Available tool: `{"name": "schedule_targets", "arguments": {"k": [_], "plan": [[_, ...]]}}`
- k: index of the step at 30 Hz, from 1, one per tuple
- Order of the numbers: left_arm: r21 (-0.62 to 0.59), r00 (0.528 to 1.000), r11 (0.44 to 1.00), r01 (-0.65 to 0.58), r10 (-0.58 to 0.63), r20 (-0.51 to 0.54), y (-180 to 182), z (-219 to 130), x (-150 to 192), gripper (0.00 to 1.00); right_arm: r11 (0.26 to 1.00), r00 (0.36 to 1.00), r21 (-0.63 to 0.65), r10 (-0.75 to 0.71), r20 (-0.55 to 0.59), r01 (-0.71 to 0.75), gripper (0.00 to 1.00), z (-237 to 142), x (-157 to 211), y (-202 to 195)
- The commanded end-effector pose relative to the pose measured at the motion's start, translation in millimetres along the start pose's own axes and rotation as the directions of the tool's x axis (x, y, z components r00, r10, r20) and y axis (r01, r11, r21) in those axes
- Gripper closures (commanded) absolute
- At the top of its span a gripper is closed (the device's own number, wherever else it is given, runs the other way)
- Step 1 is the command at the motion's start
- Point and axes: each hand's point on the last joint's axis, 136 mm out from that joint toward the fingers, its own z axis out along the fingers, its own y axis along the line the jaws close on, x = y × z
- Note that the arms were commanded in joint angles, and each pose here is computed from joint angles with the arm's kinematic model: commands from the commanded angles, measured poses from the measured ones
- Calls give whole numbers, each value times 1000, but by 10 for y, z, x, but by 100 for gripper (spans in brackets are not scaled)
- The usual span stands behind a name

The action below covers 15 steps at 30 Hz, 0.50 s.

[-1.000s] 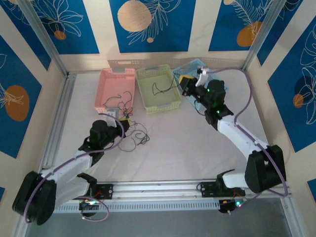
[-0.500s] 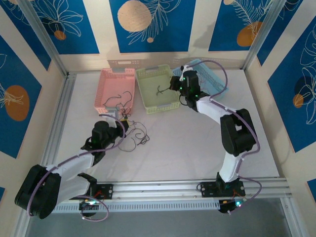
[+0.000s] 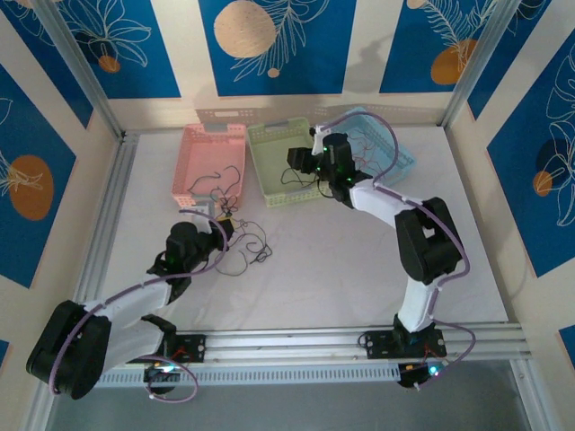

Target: Untangle the cables

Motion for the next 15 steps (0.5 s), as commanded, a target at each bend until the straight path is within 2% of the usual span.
{"name": "schedule_targets", "arguments": {"k": [1,3,6,10,12,15], "plan": [[15,999,1000,0,-1,52,-22,-39,-107,100,974,998,-225,-48,-29,41,56,-331,-148,534],[17,999,1000,0,-1,52,-25,-42,-106,100,949,993,-315,-63,-99,29,58,-463,25,714],[24,998,1000,-1,0,58,-36,-47,-114,100,896,980,-440,-141,-141,65,58,-575,386,957],[37,997,999,-3,0,73,-55,-83,-125,100,783,918,-617,-298,-263,78,55,-557,965,1348],[38,997,999,-4,1,83,-55,-101,-137,100,802,879,-583,-365,-308,128,55,-416,1176,1360],[36,996,999,-2,-1,87,-51,-110,-138,100,780,846,-592,-444,-295,203,52,-327,1386,1407]]}}
